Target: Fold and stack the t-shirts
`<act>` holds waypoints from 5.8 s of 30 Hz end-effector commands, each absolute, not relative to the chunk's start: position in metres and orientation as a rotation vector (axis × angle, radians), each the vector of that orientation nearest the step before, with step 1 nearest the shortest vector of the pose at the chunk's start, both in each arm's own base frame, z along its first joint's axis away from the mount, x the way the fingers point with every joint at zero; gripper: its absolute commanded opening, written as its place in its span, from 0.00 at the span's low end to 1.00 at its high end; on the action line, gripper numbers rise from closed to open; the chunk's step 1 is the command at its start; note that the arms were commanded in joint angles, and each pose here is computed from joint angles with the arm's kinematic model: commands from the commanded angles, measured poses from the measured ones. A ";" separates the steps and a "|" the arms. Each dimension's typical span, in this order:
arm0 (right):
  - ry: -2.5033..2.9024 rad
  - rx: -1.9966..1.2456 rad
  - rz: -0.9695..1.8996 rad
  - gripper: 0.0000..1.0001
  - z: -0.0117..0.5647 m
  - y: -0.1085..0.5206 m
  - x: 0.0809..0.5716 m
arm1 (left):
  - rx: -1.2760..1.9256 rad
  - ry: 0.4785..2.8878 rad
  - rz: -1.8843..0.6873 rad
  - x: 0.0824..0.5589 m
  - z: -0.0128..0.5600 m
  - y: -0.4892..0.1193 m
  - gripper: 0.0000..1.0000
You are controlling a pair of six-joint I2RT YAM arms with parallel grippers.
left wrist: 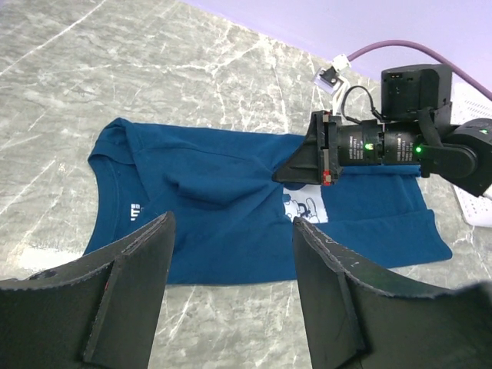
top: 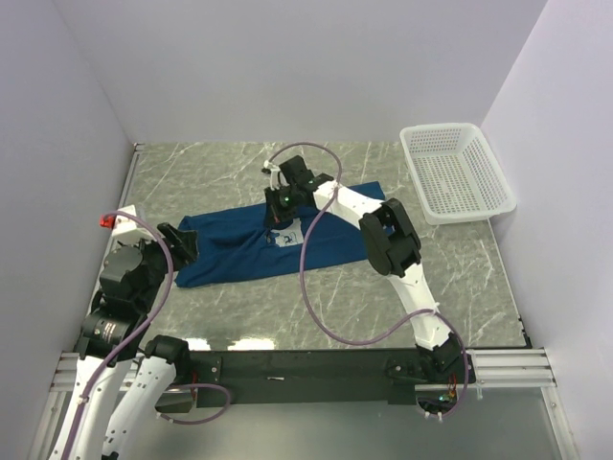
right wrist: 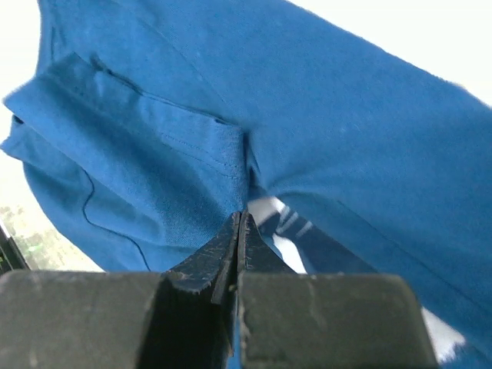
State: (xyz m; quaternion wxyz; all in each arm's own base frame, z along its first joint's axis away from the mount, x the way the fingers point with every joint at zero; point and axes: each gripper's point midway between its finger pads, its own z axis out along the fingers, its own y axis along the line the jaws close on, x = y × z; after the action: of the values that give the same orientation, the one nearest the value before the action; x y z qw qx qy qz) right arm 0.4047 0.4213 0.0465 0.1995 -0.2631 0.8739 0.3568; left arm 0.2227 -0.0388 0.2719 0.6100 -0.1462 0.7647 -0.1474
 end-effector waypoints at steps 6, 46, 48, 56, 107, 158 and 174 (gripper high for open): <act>2.273 -0.696 1.009 0.00 0.108 0.418 0.415 | -0.319 1.758 -0.386 0.229 0.279 -0.047 0.68; 2.285 -0.648 0.996 0.02 0.095 0.401 0.409 | -0.771 2.166 -0.537 0.405 0.107 -0.044 0.56; 2.287 -0.651 0.998 0.02 0.093 0.402 0.408 | -0.765 2.169 -0.569 0.411 0.108 -0.048 0.56; 2.288 -0.655 1.007 0.02 0.092 0.403 0.408 | -0.769 2.237 -0.618 0.417 0.089 -0.057 0.54; 2.115 -0.629 1.004 0.07 0.117 0.391 0.417 | -0.193 2.123 -0.789 0.425 0.116 -0.088 0.10; 2.345 -0.633 1.087 0.42 0.061 0.423 0.438 | -0.340 2.428 -0.683 0.442 0.068 -0.076 0.44; 2.330 -0.631 1.049 0.44 0.064 0.418 0.440 | -0.214 2.289 -0.749 0.451 0.111 -0.086 0.12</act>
State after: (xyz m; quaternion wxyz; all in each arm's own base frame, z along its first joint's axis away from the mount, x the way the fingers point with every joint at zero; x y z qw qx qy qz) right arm 0.4344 0.4130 0.0383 0.2217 -0.2242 0.8693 0.3807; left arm 0.4333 -0.0782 0.0598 0.2834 -0.1290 0.9130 -0.2634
